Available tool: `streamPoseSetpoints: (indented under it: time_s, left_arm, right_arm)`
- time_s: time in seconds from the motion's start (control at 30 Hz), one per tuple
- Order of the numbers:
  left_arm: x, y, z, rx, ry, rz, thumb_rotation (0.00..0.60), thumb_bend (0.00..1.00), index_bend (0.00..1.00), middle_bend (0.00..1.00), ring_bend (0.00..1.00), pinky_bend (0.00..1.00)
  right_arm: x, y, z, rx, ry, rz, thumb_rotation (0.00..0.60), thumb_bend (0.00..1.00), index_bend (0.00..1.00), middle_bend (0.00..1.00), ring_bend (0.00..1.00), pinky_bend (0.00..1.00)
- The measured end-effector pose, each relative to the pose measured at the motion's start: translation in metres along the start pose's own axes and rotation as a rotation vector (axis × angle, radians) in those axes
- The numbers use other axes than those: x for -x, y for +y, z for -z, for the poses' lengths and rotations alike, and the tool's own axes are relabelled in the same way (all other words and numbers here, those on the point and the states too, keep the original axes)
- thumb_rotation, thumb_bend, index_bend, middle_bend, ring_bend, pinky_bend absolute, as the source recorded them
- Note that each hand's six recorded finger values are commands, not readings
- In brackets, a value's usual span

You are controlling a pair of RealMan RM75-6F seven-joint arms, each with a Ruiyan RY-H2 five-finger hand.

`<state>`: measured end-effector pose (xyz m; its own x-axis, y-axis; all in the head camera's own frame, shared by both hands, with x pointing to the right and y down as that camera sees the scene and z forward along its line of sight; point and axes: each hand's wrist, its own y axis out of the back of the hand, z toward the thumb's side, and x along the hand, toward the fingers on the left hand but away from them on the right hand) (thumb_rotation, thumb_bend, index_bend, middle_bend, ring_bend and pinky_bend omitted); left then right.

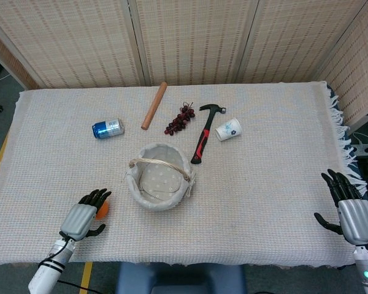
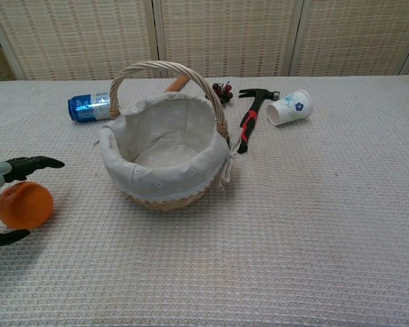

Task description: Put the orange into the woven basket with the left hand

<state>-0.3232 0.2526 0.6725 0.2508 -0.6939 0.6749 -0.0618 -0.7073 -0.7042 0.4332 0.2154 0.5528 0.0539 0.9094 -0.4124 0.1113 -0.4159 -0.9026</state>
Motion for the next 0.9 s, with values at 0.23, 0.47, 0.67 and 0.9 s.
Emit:
streamPoseSetpoints:
  time_s: [0.23, 0.47, 0.67, 0.9]
  left_arm:
    - [-0.019, -0.011, 0.010, -0.052, 0.049, -0.031, 0.600, 0.32, 0.02, 0.02, 0.07, 0.21]
    - [-0.024, -0.012, 0.013, -0.078, 0.075, -0.080, 0.600, 0.38, 0.22, 0.31, 0.45, 0.53]
    - [-0.025, -0.001, 0.017, -0.100, 0.100, -0.145, 0.600, 0.39, 0.33, 0.42, 0.58, 0.63]
    - [-0.026, 0.044, 0.035, -0.211, 0.154, -0.271, 0.600, 0.39, 0.36, 0.45, 0.60, 0.64]
  right_arm:
    - [0.000, 0.000, 0.000, 0.001, -0.001, 0.000, 0.600, 0.11, 0.00, 0.00, 0.00, 0.20]
    - [0.000, -0.001, -0.001, -0.003, -0.001, -0.006, 0.600, 0.11, 0.00, 0.00, 0.00, 0.20]
    - [0.000, -0.001, -0.001, -0.001, -0.002, -0.007, 0.600, 0.11, 0.00, 0.00, 0.00, 0.20]
    - [-0.001, -0.002, -0.001, -0.003, 0.004, -0.013, 0.600, 0.11, 0.00, 0.00, 0.00, 0.20]
